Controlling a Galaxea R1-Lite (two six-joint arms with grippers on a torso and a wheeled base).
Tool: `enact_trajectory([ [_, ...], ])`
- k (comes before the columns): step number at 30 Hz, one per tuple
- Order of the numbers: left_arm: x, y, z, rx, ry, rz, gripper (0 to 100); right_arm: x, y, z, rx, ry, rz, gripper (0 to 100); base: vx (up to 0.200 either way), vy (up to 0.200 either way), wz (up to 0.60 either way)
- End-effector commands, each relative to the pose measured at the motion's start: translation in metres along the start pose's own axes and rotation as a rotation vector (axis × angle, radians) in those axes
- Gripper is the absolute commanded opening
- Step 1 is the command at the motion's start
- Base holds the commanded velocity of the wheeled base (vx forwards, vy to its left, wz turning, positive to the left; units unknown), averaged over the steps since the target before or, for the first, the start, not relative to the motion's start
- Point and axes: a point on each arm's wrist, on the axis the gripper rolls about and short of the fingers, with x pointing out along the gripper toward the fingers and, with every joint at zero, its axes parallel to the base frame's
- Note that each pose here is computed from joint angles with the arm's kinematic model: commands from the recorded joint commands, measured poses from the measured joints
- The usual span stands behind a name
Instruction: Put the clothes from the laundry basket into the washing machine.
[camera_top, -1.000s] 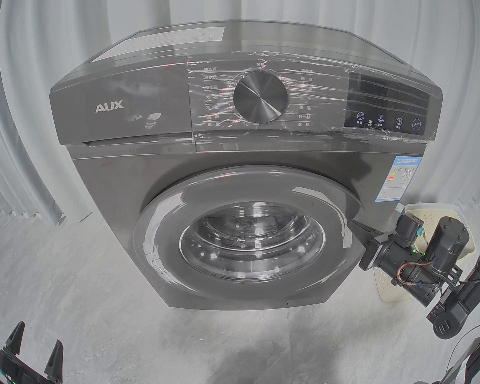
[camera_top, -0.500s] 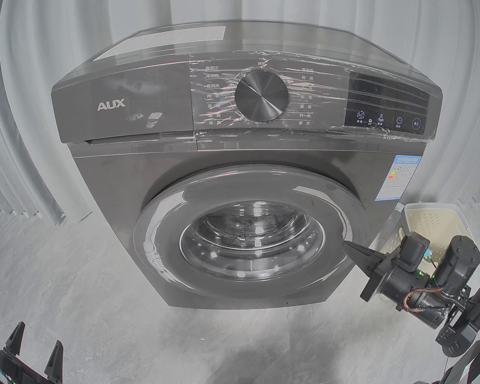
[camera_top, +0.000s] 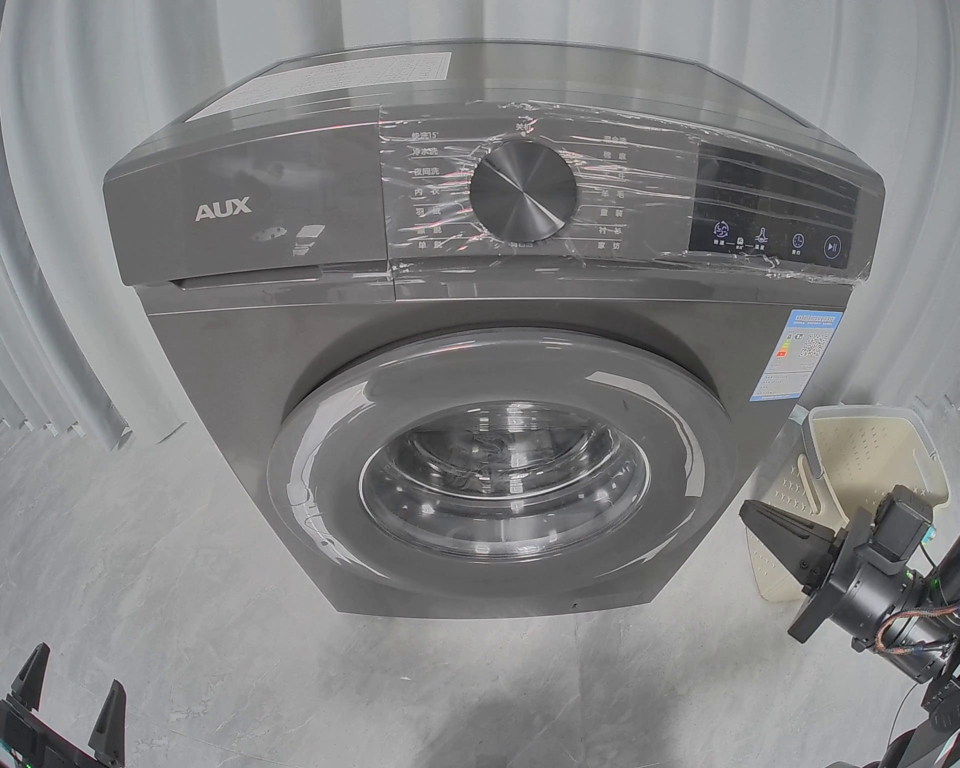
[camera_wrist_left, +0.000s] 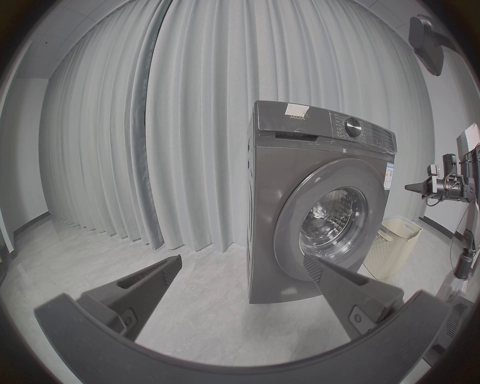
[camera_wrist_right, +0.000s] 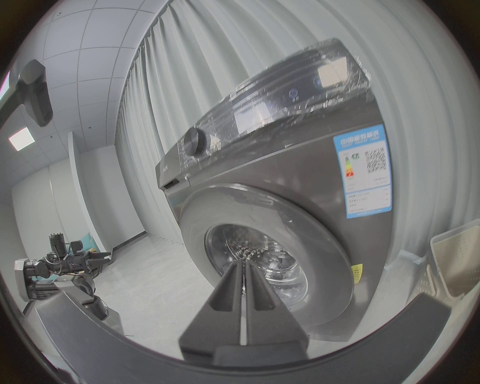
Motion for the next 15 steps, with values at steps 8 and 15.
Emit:
enact_trajectory([
  [8,0.0,0.0,-0.005,-0.001,0.004,0.0,100,-0.026,0.0,0.007,-0.04,0.004,-0.01,100,0.0,0.0,0.0],
  [15,0.0,0.0,-0.005,0.004,0.004,-0.001,100,-0.045,-0.007,0.013,-0.067,0.002,-0.084,100,0.0,0.0,0.0],
])
